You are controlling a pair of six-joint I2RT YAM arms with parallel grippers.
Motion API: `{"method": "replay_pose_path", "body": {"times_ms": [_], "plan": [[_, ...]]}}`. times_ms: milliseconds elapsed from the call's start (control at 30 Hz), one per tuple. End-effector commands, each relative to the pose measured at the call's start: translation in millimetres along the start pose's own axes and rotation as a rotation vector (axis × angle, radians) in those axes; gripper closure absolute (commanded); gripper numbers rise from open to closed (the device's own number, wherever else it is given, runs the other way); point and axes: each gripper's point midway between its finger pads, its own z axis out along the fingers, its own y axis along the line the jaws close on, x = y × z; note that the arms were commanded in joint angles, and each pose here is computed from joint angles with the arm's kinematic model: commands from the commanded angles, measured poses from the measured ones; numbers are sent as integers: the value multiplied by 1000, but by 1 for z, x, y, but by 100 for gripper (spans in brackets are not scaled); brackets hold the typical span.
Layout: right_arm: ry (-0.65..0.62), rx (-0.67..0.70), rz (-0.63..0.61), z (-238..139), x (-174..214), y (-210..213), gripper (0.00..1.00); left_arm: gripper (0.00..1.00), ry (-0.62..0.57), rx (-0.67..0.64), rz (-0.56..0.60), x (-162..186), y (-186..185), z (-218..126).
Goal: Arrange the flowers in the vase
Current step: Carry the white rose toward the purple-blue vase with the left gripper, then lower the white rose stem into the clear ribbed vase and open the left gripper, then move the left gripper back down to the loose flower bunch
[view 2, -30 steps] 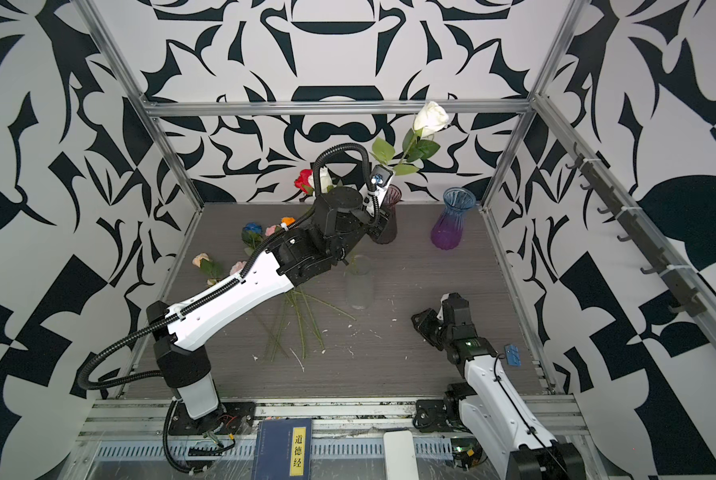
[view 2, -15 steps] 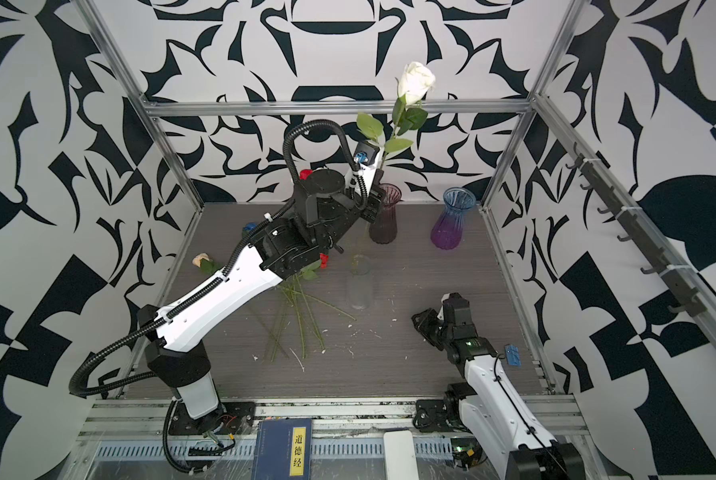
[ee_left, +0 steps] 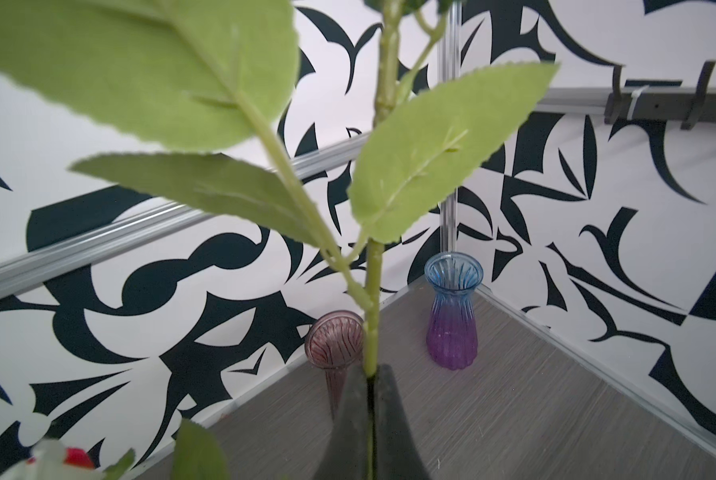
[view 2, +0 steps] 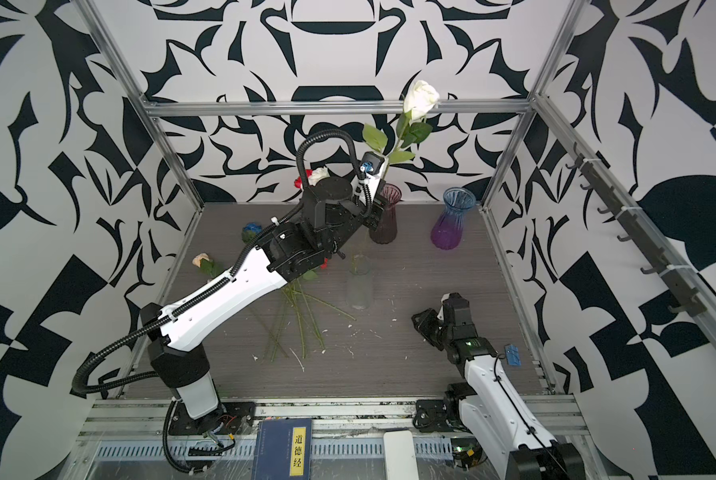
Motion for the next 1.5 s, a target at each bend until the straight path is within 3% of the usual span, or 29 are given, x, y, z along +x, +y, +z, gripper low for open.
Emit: {"method": "replay_pose_path", "body": {"times_ms": [0,400,433,567,667,800,1100,1267,1467], "plan": [[-22,-24,-23,-2,-6,7,65,100,-41,-23,-30,-12,11,-13],[-19,-22,-20,-1,-6,7,65,100,-4,-50,-49,9,19,-16],[-21,-23,-21,-1,-6,7,65,91,-1,-56,-51,11,21,-16],[-21,-22,-19,-1,-6,7,65,36,3,-107,-65,16,33,-21],[-20,-22,-18,-1,-6,6,65,19,29,-159,-73,26,46,-29],[-19,-21,-18,-1,-6,6,65,18,86,-214,-128,47,70,-50],[-4,-25,-20,2,-5,7,65,26,150,-233,-367,87,131,-118],[15,-33,-20,5,-3,9,65,32,270,-226,-621,140,164,-149],[14,-34,-18,5,-4,10,65,35,382,-255,-743,201,183,-179]]}}
